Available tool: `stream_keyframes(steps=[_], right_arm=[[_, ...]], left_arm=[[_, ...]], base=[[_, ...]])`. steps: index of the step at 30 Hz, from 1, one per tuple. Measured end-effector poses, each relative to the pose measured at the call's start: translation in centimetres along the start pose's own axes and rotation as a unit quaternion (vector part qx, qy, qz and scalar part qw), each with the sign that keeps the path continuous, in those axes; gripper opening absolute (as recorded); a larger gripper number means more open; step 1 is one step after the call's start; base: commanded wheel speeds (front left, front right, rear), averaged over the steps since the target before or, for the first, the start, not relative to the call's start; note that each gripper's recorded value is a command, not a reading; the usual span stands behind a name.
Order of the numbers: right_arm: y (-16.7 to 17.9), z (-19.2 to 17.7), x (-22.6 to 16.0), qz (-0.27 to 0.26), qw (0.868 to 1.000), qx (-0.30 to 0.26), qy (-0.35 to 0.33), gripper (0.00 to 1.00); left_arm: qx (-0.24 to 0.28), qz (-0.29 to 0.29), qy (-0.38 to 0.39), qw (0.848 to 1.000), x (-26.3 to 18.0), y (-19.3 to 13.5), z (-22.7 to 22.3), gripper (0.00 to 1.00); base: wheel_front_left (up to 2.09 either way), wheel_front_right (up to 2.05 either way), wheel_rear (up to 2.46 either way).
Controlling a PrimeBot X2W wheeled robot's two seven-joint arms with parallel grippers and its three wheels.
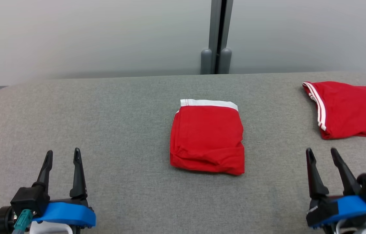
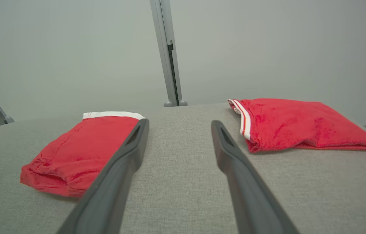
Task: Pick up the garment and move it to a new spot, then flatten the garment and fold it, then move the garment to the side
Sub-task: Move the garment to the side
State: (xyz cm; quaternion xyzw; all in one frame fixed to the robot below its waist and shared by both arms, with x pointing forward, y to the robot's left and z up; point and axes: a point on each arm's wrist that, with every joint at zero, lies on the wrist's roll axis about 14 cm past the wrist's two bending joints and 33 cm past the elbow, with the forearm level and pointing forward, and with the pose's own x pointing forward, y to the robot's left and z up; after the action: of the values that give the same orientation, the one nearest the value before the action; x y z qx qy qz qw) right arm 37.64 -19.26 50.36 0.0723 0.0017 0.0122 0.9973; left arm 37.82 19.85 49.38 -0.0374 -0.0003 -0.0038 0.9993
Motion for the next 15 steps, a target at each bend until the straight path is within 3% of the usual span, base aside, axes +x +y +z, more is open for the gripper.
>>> stream_keyframes(steps=[9,15], right_arm=[[5.4,3.4,6.9,0.076,0.996,-0.020,-0.030,1.00],[8.2,1.4,10.9,0.109,0.993,-0.032,0.019,1.00]], left_arm=[[-0.006,0.010,-0.006,1.000,0.9,0.5,0.2,1.00],[-0.014,0.024,-0.001,1.000,1.2,1.2,-0.5,1.00]], base=[[0.00,0.00,0.00],[0.00,0.00,0.00]])
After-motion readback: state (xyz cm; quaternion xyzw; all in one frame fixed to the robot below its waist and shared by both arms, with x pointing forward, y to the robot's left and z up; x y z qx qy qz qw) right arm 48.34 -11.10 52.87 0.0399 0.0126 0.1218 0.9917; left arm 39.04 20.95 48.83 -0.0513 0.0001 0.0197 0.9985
